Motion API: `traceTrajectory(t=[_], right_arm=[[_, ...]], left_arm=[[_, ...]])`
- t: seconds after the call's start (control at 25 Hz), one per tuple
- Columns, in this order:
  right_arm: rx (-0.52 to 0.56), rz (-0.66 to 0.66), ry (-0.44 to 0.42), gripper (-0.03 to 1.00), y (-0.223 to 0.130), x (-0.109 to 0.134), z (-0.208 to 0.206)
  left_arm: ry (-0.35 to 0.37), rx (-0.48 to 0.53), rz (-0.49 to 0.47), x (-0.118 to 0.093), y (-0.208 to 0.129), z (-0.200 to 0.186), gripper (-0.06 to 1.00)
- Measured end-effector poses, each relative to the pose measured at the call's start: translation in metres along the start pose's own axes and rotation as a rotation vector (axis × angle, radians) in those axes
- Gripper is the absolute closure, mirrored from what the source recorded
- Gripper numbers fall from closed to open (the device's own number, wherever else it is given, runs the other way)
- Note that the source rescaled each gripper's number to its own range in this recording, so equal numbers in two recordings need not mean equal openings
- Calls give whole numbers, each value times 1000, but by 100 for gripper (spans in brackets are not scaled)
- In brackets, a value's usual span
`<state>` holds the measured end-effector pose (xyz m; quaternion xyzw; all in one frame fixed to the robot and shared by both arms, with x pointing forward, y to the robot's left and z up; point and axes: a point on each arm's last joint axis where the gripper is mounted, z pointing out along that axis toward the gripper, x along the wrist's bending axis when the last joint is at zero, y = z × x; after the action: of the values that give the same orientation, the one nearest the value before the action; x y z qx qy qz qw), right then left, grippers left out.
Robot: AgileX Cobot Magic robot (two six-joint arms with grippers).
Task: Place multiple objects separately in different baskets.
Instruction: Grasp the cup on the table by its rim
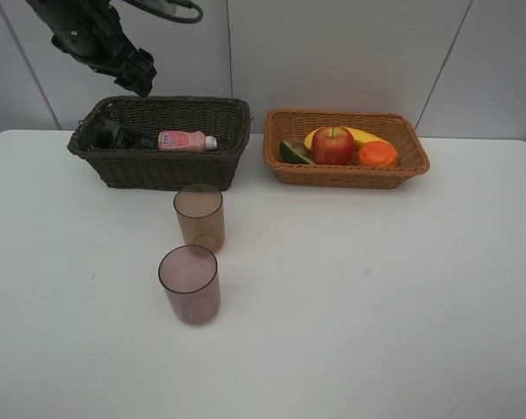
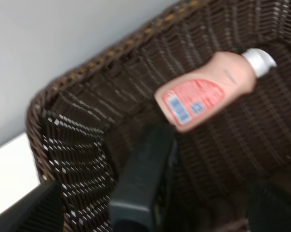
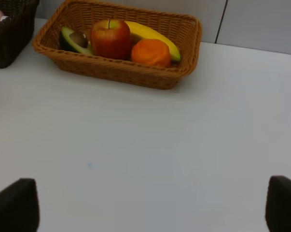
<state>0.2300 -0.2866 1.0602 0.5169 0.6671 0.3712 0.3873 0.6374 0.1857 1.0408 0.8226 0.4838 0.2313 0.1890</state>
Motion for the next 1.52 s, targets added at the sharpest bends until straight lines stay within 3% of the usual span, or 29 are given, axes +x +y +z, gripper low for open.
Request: traceTrajectory(t=[0.28,0.72,1.04,1.52], right_arm=[[0,0,0,-2,0,0,0],[0,0,0,-2,0,0,0],[0,0,0,-2,0,0,0],[0,0,0,-2,0,0,0]], left_arm=[[-105,53,-49,-30,0,-15,-5],[-181,160,-103,-72,-4,-23,-5],[-204,256,-104,-94,-11,-22,-5],[-197,428,-110,-106,-29,25,-5]])
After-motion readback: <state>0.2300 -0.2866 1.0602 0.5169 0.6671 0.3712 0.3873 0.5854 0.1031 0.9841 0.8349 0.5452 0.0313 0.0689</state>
